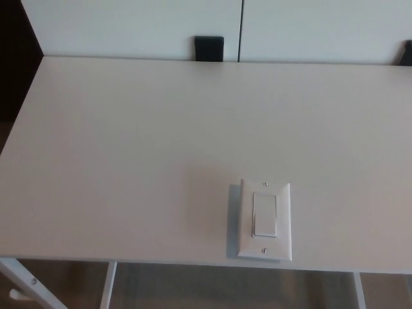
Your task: The robot walk towards a table in front and then clicks the light switch button using the right hand's index finger
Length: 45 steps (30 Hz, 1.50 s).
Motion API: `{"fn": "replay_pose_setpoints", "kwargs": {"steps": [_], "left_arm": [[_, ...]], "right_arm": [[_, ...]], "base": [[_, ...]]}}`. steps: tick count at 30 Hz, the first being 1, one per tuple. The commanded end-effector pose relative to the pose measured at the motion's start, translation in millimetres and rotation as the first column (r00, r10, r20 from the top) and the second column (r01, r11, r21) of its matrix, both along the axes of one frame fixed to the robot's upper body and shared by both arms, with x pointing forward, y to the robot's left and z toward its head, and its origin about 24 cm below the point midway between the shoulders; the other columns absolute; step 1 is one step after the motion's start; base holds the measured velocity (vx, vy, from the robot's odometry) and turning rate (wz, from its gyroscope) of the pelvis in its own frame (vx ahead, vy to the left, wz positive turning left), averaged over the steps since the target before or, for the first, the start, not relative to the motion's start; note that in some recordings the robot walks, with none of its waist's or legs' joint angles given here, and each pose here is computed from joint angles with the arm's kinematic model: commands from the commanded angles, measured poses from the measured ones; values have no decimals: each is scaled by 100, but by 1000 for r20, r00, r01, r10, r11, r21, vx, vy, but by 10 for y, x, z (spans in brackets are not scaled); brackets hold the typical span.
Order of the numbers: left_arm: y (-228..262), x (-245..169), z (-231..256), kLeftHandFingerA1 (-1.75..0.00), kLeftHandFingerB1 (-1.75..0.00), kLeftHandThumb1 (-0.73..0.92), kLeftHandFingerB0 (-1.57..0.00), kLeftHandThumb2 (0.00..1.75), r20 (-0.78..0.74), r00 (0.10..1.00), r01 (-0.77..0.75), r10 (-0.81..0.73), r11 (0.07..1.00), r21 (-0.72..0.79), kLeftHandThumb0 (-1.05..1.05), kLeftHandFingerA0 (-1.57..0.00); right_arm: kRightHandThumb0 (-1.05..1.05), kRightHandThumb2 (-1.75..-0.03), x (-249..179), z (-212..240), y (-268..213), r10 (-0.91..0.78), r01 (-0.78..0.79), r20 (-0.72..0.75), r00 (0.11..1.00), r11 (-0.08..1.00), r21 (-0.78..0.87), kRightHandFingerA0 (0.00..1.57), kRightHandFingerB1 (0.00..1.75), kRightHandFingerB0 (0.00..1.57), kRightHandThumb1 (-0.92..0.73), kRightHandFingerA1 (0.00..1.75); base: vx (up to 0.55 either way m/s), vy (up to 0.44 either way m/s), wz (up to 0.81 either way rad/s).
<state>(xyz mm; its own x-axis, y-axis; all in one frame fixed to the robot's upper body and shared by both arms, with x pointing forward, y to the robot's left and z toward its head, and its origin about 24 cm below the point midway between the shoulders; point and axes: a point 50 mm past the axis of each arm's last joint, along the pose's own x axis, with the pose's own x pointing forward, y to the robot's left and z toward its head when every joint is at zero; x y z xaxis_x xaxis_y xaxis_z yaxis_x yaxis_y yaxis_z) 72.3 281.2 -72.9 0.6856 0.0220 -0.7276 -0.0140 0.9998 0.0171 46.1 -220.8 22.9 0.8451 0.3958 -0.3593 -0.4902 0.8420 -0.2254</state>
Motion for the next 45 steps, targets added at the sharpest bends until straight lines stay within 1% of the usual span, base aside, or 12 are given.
{"fn": "replay_pose_setpoints", "kwargs": {"steps": [1, 14, 15, 16, 18, 25, 27, 29, 38, 39, 40, 45], "left_arm": [[53, 16, 51, -45, -37, 77, -29, 62, 18, 1000, 23, -23, 999, 27, -37, -51], [56, -29, 35, -46, -37, 78, -29, 63, 3, 1000, 19, -19, 999, 34, -36, -51], [57, -31, 34, -47, -38, 78, -30, 63, 6, 1000, 22, -22, 999, 33, -36, -52], [59, -34, 36, -47, -38, 77, -29, 63, 10, 1000, 26, -26, 999, 34, -36, -51], [62, -32, 43, -46, -37, 77, -29, 63, 9, 1000, 27, -28, 999, 36, -36, -52], [61, 3, 44, -46, -37, 75, -30, 62, 12, 1000, 25, -26, 999, 37, -37, -52], [62, 4, 34, -46, -37, 74, -31, 62, 8, 1000, 19, -19, 999, 41, -36, -52], [56, 10, 46, -46, -37, 75, -32, 62, 14, 1000, 24, -25, 999, 43, -37, -53], [53, 26, 68, -46, -38, 75, -30, 63, 26, 999, 38, -39, 998, 40, -37, -51], [54, 27, 65, -45, -38, 75, -31, 63, 23, 999, 37, -38, 998, 42, -37, -52], [52, 23, 63, -45, -37, 74, -31, 62, 20, 999, 33, -34, 999, 42, -37, -52], [47, 21, 56, -45, -37, 73, -32, 61, 19, 999, 31, -32, 999, 43, -38, -54]], "right_arm": [[-52, -58, 37, 569, -99, -89, 93, 266, 960, 996, -1, 54, 44, 52, -59, 48], [-55, -57, 208, 1138, 41, 7, 279, 838, 545, 941, -190, 42, 40, 44, -61, 43], [-64, -86, 246, 1158, 70, 46, 296, 858, 512, 928, -226, 33, 54, 40, -48, 53], [-60, -82, 289, 1167, 106, 82, 302, 866, 494, 917, -259, 29, 50, 35, -48, 51], [-60, -57, 398, 1152, 184, 164, 301, 864, 476, 893, -335, 31, 36, 42, -62, 39], [-73, -85, 766, 1062, 348, 403, 261, 773, 490, 778, -571, 4, 42, 16, -51, 43], [-71, -59, 853, 1058, 398, 446, 264, 744, 498, 739, -620, 1, 29, 21, -65, 40], [-73, -92, 911, 1072, 442, 471, 267, 736, 486, 722, -638, 0, 43, 16, -51, 31], [-87, -89, 1182, 990, 592, 539, 251, 689, 485, 669, -700, 0, 40, 17, -57, 1], [-74, -60, 1206, 971, 604, 543, 249, 685, 486, 665, -704, 0, 30, 23, -68, 17], [-85, -92, 1235, 937, 627, 546, 242, 676, 495, 660, -711, 0, 42, 17, -58, 4], [-83, -92, 1301, 848, 723, 567, 225, 643, 514, 635, -739, 0, 41, 16, -56, 7]], "base": [[0, 0, 0], [0, 0, 0], [0, 0, 0], [0, 0, 0], [0, 0, 0], [0, 0, 0], [0, 0, 0], [0, 0, 0], [0, 0, 0], [0, 0, 0], [0, 0, 0], [0, 0, 0]]}}
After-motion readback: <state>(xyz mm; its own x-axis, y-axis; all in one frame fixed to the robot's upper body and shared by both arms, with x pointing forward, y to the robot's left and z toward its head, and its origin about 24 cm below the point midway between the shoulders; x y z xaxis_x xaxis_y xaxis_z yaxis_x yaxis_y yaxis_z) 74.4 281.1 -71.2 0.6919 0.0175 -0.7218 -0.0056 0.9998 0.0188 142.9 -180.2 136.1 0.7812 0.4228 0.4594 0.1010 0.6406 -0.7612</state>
